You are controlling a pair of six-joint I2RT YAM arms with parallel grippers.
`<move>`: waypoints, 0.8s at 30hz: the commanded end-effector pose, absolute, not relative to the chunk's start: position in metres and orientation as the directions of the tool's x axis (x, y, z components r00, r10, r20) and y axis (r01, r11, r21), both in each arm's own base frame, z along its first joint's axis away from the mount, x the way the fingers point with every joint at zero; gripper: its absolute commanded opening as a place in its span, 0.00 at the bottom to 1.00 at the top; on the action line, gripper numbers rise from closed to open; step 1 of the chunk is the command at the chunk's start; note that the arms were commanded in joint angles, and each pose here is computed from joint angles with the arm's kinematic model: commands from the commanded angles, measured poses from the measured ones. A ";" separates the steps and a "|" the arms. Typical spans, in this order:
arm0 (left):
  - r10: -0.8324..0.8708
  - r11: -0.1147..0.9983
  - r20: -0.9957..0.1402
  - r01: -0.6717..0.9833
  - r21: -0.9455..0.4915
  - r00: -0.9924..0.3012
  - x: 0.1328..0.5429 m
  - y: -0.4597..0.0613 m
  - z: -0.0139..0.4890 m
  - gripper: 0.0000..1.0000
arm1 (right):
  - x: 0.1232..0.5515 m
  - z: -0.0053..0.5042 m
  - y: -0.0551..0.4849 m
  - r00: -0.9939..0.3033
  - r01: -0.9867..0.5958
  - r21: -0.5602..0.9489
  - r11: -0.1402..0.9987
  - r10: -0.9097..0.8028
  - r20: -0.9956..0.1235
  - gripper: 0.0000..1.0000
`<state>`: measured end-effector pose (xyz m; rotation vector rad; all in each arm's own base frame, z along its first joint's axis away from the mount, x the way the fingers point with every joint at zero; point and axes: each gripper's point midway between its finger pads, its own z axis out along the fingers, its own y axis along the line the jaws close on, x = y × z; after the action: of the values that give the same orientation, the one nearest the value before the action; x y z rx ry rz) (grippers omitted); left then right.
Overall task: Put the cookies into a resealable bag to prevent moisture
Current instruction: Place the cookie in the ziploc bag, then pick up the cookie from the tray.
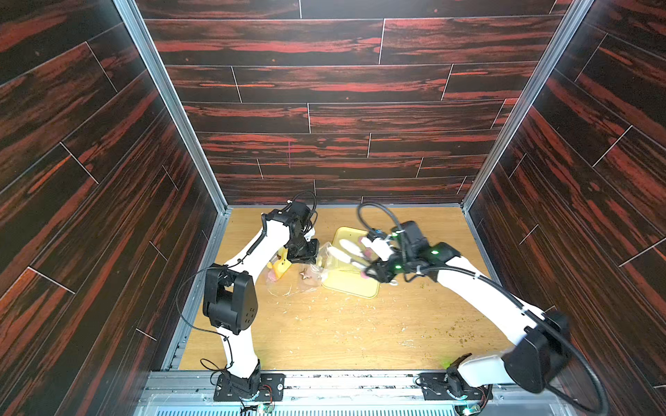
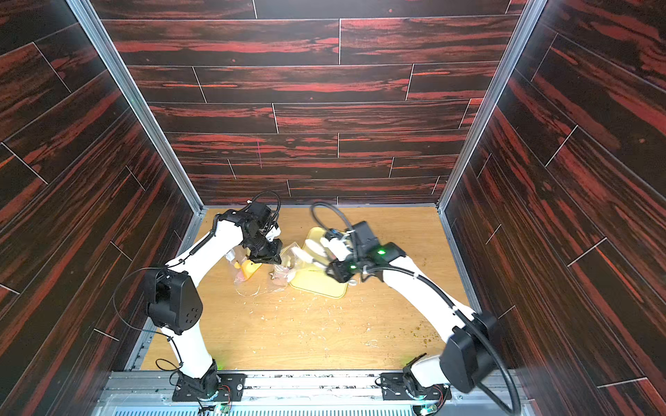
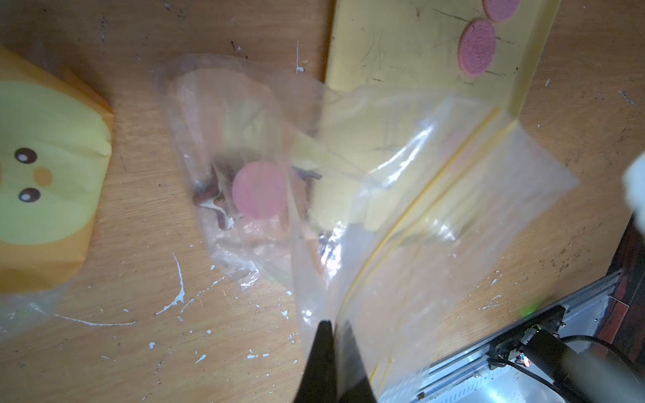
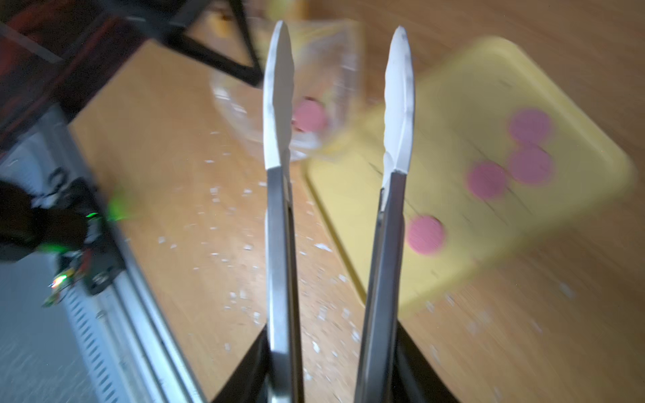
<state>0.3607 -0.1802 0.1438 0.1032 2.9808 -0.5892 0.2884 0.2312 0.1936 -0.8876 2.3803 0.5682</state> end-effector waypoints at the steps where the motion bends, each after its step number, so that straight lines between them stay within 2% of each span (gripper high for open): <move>1: 0.051 0.916 -0.135 0.100 -0.388 -0.990 0.363 -0.180 0.155 0.00 | 0.289 0.168 0.186 -0.747 -0.571 0.144 0.808 -0.440 -0.498 0.48; 4: 0.051 0.915 -0.139 0.102 -0.389 -0.989 0.363 -0.180 0.157 0.00 | 0.279 0.140 0.175 -0.802 -0.533 0.137 0.835 -0.447 -0.397 0.48; 9: 0.053 0.918 -0.136 0.102 -0.384 -0.989 0.362 -0.179 0.156 0.00 | 0.274 0.109 0.165 -0.837 -0.494 0.072 0.866 -0.452 -0.310 0.48; 15: 0.054 0.916 -0.129 0.100 -0.388 -0.990 0.361 -0.179 0.155 0.00 | 0.305 0.102 0.172 -0.838 -0.459 0.027 0.888 -0.423 -0.344 0.47; 24: 0.055 0.918 -0.131 0.102 -0.383 -0.990 0.357 -0.178 0.155 0.00 | 0.346 0.089 0.196 -0.819 -0.490 0.020 0.871 -0.453 -0.354 0.47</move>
<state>0.3603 -0.1810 0.1444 0.1039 2.9807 -0.6003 0.3302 0.1873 0.0864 -0.7011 2.7345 0.1562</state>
